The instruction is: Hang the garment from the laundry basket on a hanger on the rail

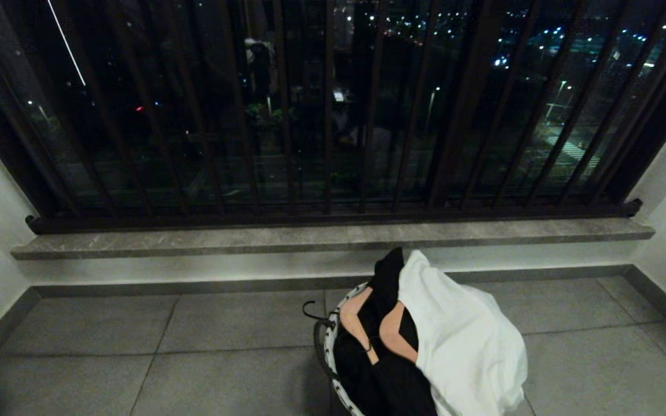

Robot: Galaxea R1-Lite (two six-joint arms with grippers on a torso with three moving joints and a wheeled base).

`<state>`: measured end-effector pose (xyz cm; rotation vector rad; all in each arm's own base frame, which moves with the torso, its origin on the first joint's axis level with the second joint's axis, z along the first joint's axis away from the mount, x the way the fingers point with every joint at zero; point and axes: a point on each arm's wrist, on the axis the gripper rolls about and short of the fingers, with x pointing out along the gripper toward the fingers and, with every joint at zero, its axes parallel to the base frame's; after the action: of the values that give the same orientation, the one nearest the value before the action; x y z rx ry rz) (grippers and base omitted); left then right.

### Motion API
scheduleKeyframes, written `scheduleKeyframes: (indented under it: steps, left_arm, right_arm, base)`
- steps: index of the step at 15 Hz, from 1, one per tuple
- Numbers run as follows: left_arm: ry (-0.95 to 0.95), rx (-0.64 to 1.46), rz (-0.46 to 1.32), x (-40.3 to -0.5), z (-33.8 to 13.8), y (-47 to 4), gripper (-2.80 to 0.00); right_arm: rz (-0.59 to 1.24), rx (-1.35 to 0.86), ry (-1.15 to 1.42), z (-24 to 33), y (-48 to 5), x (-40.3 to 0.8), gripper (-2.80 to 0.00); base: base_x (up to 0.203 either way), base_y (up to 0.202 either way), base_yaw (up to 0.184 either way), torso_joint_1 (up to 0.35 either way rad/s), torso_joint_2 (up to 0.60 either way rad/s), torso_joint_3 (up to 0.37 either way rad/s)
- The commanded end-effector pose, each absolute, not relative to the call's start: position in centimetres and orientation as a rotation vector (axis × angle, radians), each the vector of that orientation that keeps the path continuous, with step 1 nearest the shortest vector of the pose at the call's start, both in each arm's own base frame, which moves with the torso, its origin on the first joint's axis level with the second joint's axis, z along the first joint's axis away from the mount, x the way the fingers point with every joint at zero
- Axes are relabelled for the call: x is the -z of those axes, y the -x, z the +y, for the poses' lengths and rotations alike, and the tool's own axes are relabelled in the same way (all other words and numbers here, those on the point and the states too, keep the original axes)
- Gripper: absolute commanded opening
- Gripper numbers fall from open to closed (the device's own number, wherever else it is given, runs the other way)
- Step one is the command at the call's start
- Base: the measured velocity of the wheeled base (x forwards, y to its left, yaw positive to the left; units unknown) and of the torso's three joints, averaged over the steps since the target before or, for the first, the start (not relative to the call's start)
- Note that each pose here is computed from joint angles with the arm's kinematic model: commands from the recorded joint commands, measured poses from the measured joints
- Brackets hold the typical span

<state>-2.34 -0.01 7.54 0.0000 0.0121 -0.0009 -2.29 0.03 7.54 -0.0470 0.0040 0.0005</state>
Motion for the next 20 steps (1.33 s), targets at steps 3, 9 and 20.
scheduleKeyframes:
  steps: [3, 9, 20]
  left_arm:
    - [0.0, 0.0, 0.014, -7.51, -0.01, 2.33, -2.8]
    - [0.0, 0.0, 0.014, -7.51, -0.01, 2.33, -2.8]
    - [0.002, 0.0, 0.012, -7.53, -0.01, 2.33, -2.8]
  right_arm:
    - [0.006, 0.0, 0.048, 0.03, 2.28, -7.53, -2.8]
    - [0.006, 0.0, 0.048, 0.03, 2.28, -7.53, -2.8]
    - [0.006, 0.0, 0.045, 0.03, 2.28, -7.53, -2.8]
  base:
    - [0.0, 0.0, 0.0, 0.003, 0.0, -0.193]
    - [0.0, 0.0, 0.0, 0.004, 0.0, -0.195]
    - [0.0, 0.0, 0.0, 0.003, 0.0, -0.196]
